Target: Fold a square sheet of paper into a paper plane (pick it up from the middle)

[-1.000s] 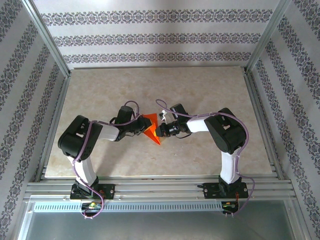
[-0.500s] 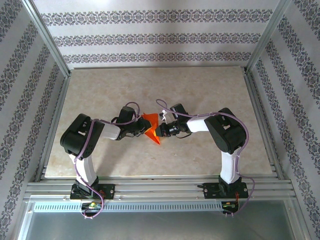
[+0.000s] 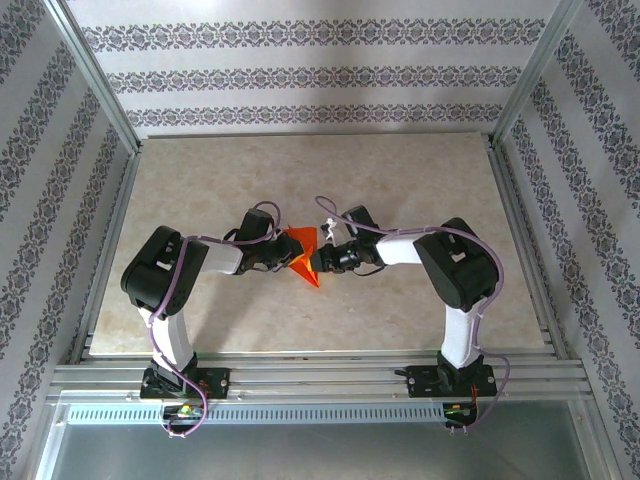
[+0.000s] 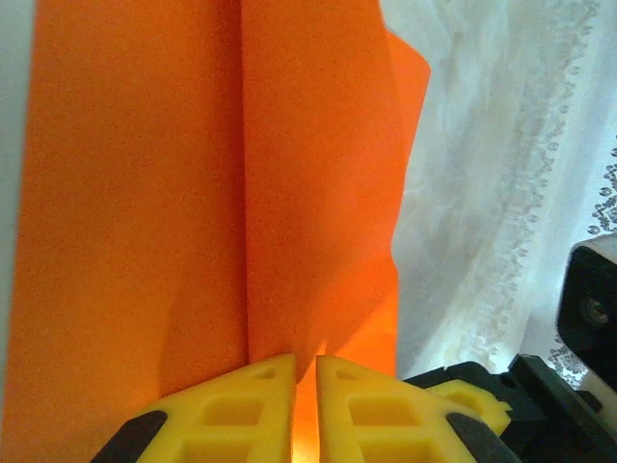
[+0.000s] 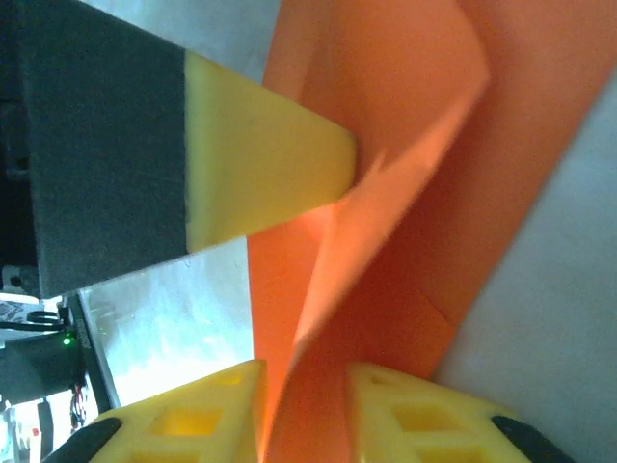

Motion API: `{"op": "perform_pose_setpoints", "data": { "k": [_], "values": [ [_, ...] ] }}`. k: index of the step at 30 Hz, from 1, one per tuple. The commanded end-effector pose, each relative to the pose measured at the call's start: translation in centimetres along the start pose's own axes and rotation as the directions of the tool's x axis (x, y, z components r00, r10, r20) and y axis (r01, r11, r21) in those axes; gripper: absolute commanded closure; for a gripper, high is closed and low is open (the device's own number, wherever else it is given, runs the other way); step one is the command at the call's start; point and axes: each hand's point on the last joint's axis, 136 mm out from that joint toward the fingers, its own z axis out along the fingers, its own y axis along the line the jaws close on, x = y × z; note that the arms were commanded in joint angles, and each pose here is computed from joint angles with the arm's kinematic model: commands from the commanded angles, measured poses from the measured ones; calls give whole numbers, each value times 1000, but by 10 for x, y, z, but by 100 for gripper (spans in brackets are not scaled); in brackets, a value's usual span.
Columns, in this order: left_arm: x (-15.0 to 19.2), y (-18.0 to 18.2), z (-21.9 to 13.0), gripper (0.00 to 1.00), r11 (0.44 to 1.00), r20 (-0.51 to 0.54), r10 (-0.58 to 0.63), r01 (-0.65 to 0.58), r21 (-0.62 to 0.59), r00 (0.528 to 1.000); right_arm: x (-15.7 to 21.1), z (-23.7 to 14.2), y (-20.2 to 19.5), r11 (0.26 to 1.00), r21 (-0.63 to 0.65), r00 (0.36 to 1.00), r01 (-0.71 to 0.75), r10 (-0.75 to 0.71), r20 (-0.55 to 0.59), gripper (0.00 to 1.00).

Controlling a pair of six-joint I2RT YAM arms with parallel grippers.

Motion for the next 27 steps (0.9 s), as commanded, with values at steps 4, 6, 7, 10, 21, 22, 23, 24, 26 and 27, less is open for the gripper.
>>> {"op": "perform_pose_setpoints", "data": {
  "k": [4,6,7,10,21,22,23,24,26,27],
  "values": [
    [19,56,7,85,981,-36,-61,53,-184,997,9,-43,-24,981,134,987,-142,130,96,67],
    [19,56,6,85,981,-38,-60,52,-186,997,6,-54,-15,980,138,983,-140,121,137,70],
    [19,56,6,85,981,-37,-59,51,-189,998,4,-58,-9,981,136,982,-137,116,150,71],
    [20,58,6,85,979,-39,-61,52,-197,997,1,-61,9,983,142,980,-116,90,176,76],
    [22,57,7,85,981,-49,-61,51,-190,997,4,-25,35,970,228,989,-81,50,140,76],
    [22,57,7,85,981,-51,-61,51,-188,997,4,-21,39,973,220,991,-74,47,128,77],
    [22,56,8,85,981,-52,-59,48,-186,997,5,-17,41,975,210,992,-71,47,116,79],
    [22,57,8,85,981,-52,-61,50,-185,997,3,-15,44,977,200,992,-71,49,115,81],
    [22,56,8,85,982,-55,-59,48,-183,997,-1,-9,48,982,177,993,-68,49,108,84],
    [22,56,9,85,982,-55,-59,48,-183,997,-1,-7,49,982,174,993,-69,52,102,84]
  ]
}}
